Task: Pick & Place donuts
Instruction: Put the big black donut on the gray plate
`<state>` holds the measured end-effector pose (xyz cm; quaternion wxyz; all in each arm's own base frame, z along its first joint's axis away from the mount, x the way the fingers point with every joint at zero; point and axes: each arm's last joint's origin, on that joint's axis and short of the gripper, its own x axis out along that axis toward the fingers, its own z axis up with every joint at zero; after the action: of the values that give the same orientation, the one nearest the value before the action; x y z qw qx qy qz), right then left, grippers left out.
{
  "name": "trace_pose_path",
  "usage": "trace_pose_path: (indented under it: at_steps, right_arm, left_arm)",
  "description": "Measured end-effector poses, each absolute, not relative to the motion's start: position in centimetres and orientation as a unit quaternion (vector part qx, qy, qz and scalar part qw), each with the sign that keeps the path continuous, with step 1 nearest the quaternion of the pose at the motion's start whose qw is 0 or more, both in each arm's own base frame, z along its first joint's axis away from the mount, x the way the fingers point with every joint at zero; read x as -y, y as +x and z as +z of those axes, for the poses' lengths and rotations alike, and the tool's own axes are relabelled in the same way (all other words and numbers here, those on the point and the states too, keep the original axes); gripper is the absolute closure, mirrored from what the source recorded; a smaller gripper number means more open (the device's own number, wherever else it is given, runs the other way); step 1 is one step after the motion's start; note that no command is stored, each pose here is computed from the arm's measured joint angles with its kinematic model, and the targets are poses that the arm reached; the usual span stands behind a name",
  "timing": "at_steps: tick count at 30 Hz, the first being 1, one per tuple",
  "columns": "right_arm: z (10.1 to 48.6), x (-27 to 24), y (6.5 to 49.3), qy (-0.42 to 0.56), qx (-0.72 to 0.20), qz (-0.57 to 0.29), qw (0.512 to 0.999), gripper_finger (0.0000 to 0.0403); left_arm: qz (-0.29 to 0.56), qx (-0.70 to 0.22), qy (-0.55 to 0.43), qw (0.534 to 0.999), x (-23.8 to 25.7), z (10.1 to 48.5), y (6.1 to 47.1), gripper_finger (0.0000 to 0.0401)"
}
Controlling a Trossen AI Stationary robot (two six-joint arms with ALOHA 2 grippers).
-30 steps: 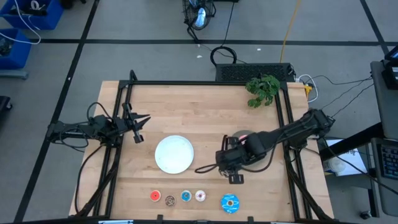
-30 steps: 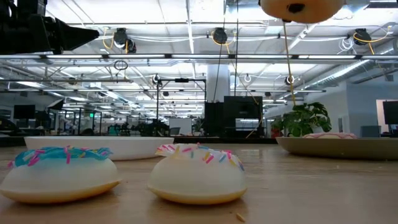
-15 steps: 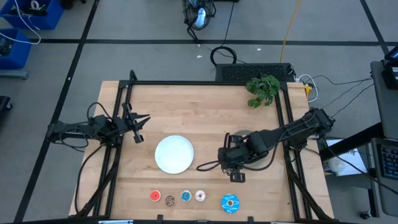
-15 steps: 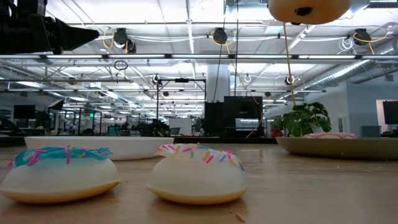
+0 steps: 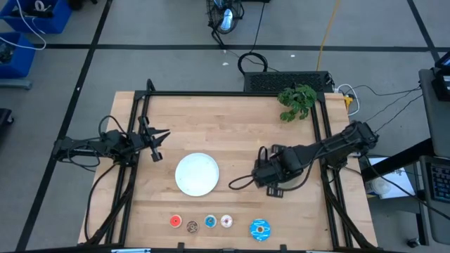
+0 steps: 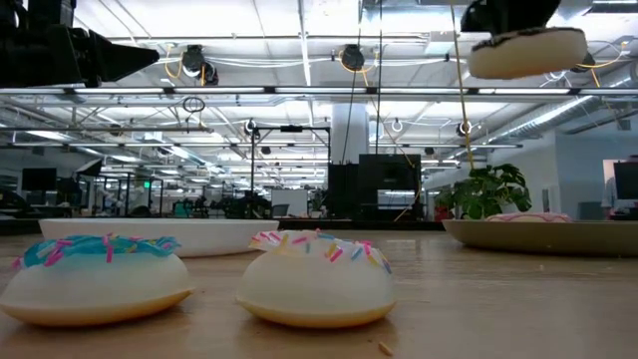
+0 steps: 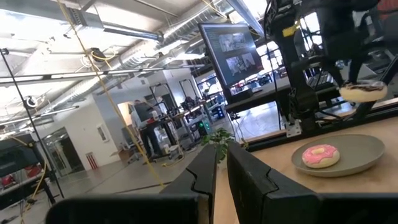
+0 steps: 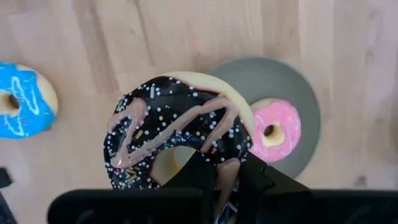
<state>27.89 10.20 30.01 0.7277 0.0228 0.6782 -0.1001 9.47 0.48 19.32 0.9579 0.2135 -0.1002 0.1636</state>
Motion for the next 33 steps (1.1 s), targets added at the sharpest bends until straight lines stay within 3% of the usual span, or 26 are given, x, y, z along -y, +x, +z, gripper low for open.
trace_pose_path:
  at_steps: [10,18,33]
  right_arm:
    - [25.9,-7.7,23.1,0.105,-0.656,-0.128,0.736,0.0385]
    - [20.6,-4.8,18.5,0.161,-0.702,-0.201,0.664,0.0385]
    - [18.7,-3.6,18.7,0.233,-0.702,-0.168,0.651,0.0385]
  left_arm:
    - [0.164,0.099,0.214,0.958,-0.5,19.3,9.5,0.0354]
    - [0.164,0.1,0.214,0.958,-0.5,19.3,9.5,0.0354]
    - [0.164,0.101,0.214,0.958,-0.5,19.3,9.5,0.0354]
